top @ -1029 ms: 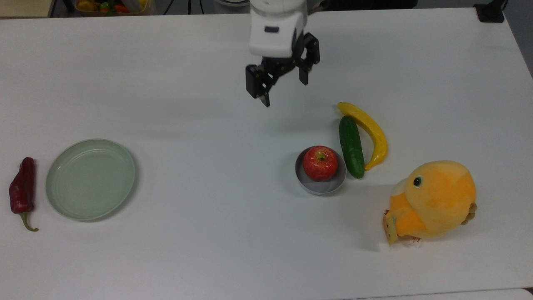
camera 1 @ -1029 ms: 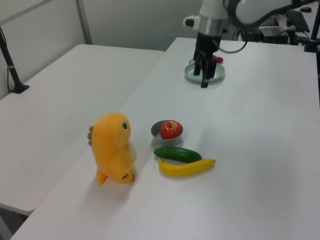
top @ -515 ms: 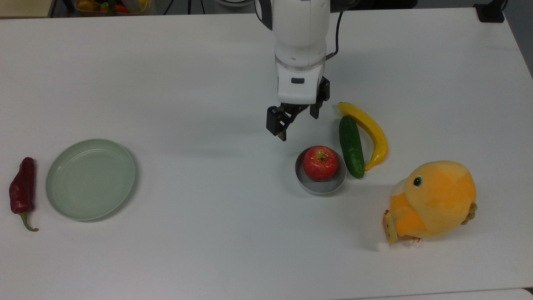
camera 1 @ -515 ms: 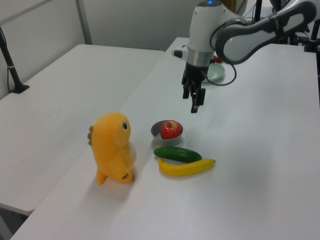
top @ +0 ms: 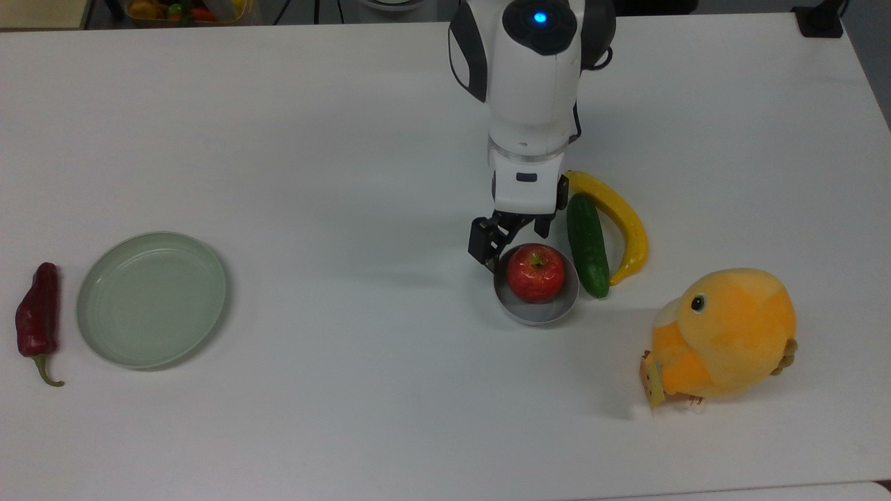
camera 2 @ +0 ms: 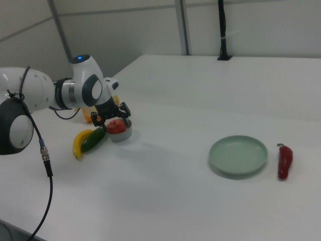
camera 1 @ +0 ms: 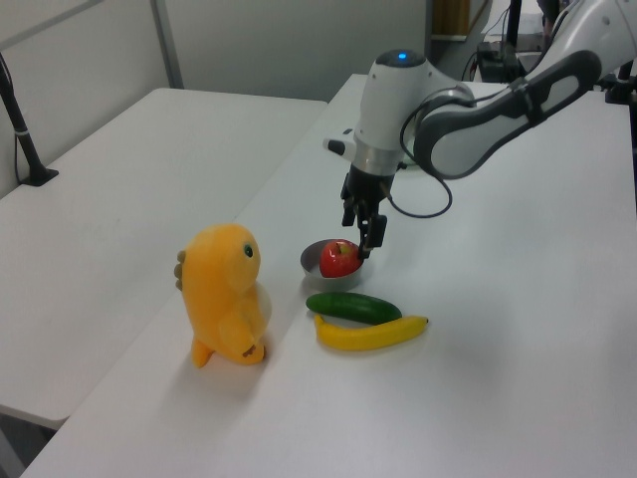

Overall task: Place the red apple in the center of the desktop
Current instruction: 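Move the open gripper down over the red apple in the grey bowl, then lower the gripper around the red apple and close it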

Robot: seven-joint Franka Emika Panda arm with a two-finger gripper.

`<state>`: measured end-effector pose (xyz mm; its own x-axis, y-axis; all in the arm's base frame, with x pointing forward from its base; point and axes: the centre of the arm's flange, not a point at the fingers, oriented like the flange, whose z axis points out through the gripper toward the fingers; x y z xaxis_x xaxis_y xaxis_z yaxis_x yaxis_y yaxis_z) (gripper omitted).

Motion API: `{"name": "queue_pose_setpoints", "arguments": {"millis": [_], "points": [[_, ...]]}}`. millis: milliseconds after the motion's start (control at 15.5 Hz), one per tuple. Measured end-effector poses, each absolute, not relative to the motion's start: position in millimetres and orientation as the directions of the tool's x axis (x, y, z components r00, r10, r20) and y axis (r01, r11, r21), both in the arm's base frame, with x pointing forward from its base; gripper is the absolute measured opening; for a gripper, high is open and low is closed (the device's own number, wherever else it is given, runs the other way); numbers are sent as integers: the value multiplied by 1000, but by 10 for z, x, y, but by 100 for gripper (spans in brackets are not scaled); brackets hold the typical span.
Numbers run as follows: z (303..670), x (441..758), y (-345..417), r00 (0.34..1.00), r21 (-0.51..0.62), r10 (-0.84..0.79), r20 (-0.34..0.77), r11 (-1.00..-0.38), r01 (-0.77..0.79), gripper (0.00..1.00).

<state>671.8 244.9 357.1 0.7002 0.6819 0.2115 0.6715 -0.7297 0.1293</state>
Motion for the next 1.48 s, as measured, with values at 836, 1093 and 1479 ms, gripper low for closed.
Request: {"name": "queue_pose_setpoints", "arguments": {"millis": [836, 1093, 1479], "points": [[3464, 6800, 2666, 718, 126, 650, 248, -757, 642, 68], [3463, 6802, 2666, 720, 126, 648, 248, -758, 640, 66], [3775, 6841, 2655, 727, 136, 620, 295, -781, 610, 66]]}}
